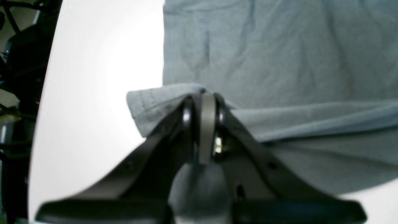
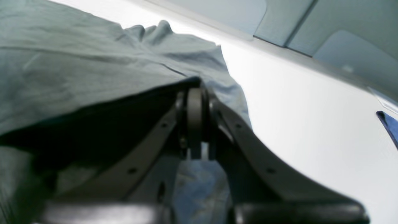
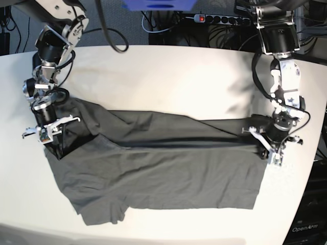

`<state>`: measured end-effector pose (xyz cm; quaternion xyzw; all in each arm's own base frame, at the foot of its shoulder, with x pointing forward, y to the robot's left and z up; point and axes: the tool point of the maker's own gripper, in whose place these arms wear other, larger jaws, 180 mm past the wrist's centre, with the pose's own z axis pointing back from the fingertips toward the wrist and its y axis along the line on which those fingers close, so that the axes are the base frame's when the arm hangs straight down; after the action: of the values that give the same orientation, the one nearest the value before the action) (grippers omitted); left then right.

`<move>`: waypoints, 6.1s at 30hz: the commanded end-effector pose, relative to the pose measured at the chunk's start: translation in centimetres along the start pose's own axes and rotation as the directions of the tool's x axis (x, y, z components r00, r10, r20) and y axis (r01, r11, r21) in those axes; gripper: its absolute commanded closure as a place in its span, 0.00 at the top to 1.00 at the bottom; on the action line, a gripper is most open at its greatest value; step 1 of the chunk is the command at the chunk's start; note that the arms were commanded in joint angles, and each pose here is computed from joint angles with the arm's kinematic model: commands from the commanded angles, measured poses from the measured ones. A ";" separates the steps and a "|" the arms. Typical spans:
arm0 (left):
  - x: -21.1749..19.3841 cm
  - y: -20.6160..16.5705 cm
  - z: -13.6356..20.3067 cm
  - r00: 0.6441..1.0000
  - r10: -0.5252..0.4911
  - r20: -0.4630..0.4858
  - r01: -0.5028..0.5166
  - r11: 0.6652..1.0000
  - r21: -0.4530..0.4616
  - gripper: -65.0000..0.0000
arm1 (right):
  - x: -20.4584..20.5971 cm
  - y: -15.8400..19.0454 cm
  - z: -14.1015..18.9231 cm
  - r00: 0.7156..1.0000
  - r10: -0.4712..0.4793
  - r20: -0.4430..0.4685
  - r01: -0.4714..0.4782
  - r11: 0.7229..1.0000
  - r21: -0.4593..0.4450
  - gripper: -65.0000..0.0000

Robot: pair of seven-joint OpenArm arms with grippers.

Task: Fold the T-shirt properly
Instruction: 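Lower the held shirt edge onto the shirt body with both grippers, then drag the held folded edge away from the shirt hem with both grippers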

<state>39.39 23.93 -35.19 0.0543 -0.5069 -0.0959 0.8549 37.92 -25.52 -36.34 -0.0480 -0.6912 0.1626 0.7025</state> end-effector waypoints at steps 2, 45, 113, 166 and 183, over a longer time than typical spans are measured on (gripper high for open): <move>3.2 1.2 -0.1 0.996 -0.009 0.084 0.006 1.000 0.030 0.04 | 2.2 -1.7 -1.0 0.997 0.017 0.074 -0.014 0.999 -0.035 0.01; 1.5 0.5 -0.4 0.993 0.015 0.121 -0.016 1.000 0.007 0.53 | 0.9 -1.1 -0.4 0.999 -0.014 0.052 0.016 0.999 -0.031 0.27; -2.3 3.0 -2.0 0.968 0.024 -0.250 -0.016 0.999 0.034 0.13 | -2.7 1.7 2.4 0.926 0.124 -0.357 -0.086 0.989 0.121 0.08; -9.9 0.8 2.6 0.890 -0.144 -0.432 0.133 0.989 -0.057 0.13 | -8.6 3.3 10.0 0.745 0.292 -0.600 -0.166 0.952 0.257 0.08; -12.3 1.0 4.1 0.855 -0.204 -0.477 0.157 0.978 -0.136 0.13 | -11.2 4.2 16.5 0.662 0.331 -0.673 -0.146 0.937 0.318 0.08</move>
<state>31.19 26.38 -43.07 0.0645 -0.2940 -0.1766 0.9371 24.57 -26.18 -44.54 -0.1092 -0.4245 0.2785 0.8546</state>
